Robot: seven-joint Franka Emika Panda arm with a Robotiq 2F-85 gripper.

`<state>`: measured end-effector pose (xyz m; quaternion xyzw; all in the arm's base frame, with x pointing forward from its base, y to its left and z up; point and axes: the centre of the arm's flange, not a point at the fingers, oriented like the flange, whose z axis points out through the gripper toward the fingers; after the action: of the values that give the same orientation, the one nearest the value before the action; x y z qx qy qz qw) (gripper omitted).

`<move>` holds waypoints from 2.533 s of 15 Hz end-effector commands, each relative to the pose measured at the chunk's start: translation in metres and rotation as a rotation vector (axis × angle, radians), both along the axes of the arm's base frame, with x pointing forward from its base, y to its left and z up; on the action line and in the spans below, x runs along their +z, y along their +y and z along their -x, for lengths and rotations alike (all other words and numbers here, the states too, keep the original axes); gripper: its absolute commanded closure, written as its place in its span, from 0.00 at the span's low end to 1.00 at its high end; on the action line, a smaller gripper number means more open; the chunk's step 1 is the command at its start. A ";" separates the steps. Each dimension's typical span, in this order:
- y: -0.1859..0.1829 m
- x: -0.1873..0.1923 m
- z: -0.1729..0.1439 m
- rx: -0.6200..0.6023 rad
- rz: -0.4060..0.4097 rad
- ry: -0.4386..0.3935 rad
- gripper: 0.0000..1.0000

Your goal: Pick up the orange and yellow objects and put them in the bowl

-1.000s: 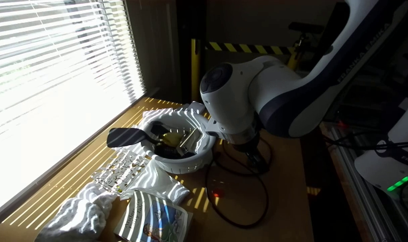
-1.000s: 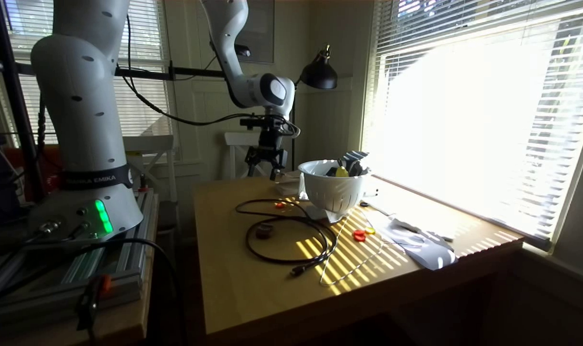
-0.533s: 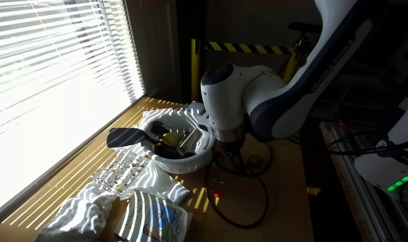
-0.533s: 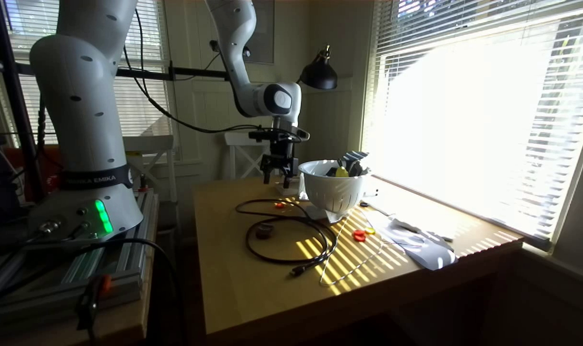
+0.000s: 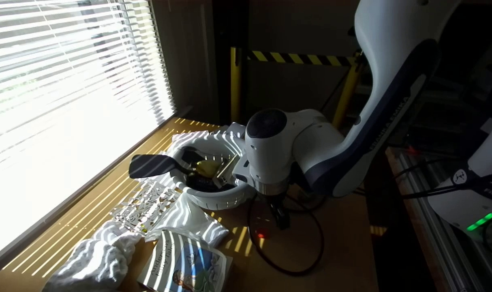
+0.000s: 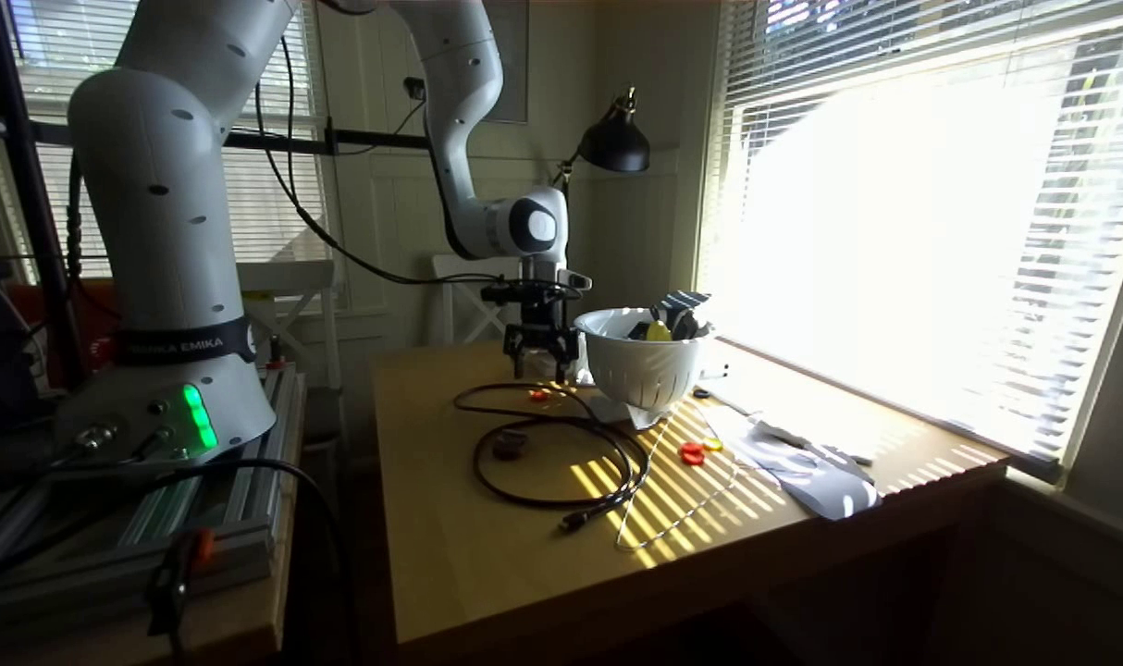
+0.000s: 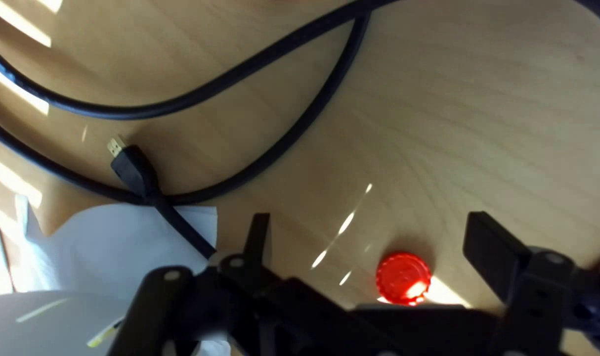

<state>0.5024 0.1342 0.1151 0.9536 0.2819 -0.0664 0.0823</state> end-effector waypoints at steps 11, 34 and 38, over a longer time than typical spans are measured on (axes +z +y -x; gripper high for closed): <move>0.017 -0.022 -0.007 0.127 -0.066 -0.024 0.00; 0.025 -0.044 -0.031 0.176 -0.126 0.050 0.89; 0.046 -0.022 -0.004 0.378 -0.044 0.116 0.89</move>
<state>0.5234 0.1633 0.0782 0.9113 0.4030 -0.0794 0.0290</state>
